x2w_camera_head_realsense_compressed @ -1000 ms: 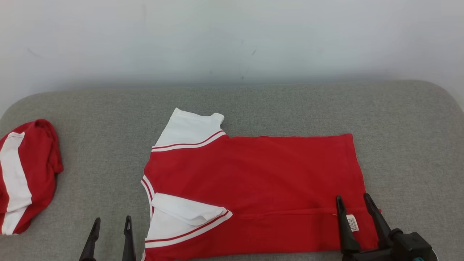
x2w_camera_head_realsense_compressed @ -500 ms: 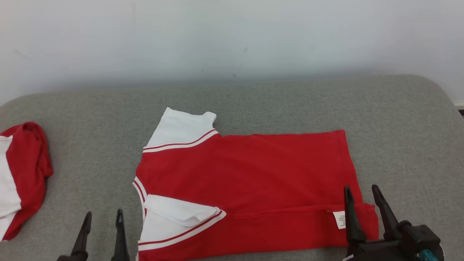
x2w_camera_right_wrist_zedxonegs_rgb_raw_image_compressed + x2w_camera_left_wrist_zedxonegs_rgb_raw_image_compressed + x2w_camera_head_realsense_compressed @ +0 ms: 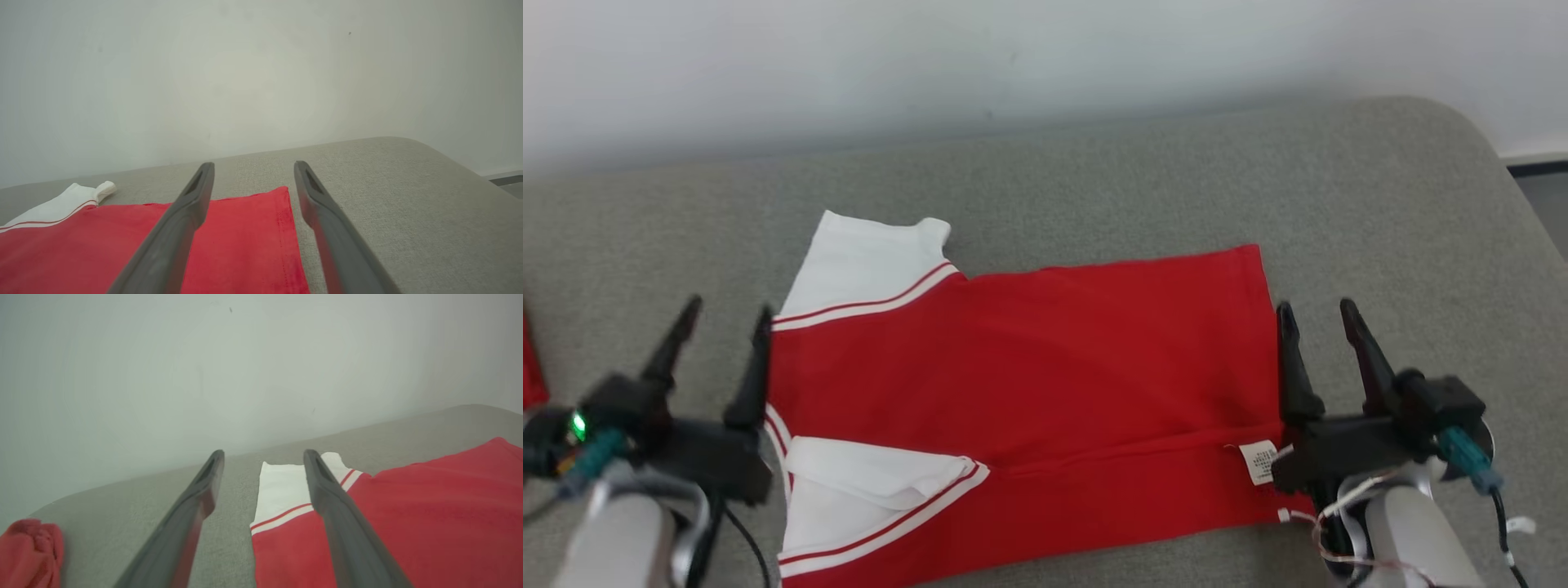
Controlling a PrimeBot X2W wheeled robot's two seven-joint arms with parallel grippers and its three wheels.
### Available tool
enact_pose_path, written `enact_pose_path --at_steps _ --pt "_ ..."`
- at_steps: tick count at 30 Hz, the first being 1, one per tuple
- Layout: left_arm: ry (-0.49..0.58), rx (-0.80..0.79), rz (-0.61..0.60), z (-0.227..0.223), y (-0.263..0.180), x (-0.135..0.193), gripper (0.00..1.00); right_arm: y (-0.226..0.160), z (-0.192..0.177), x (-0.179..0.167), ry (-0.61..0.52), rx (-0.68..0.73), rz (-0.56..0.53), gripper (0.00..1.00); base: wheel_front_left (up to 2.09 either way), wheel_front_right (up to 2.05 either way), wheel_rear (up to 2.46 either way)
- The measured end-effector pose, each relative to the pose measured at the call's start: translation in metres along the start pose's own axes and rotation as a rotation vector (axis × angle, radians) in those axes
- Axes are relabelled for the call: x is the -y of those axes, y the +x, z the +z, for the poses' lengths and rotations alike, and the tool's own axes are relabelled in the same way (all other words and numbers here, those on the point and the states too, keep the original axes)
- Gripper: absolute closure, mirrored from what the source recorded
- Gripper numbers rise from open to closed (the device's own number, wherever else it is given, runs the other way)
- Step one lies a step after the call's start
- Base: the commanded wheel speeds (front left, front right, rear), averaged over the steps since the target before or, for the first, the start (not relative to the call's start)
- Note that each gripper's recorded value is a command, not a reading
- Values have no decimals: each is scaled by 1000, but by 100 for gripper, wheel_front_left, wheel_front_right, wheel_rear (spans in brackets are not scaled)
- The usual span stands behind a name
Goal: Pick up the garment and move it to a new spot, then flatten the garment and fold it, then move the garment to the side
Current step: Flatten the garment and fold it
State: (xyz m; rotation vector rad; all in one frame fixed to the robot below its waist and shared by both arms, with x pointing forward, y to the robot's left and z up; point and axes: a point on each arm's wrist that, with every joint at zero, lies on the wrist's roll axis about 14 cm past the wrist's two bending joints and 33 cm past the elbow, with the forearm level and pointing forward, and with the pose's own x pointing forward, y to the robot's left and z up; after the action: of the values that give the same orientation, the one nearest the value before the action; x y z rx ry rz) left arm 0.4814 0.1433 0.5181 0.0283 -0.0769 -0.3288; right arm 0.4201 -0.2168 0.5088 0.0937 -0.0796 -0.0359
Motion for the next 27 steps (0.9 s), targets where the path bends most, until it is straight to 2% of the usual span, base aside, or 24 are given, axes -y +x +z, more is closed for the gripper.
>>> enact_pose_path --at_steps 6,12,18,27 --pt "-9 -96 -67 1 53 -20 0 34 6 10 -11 10 -19 0 0 0 0" --pt "-15 -262 -118 -21 93 -30 0 58 -3 21 -23 -17 -36 0 0 0 0" --pt "-10 -382 -193 -51 124 -17 0 76 -17 32 -38 -50 -53 0 0 0 0" --pt "-9 -540 -220 -104 148 -10 0 82 -40 40 -47 -109 -63 0 0 0 0"
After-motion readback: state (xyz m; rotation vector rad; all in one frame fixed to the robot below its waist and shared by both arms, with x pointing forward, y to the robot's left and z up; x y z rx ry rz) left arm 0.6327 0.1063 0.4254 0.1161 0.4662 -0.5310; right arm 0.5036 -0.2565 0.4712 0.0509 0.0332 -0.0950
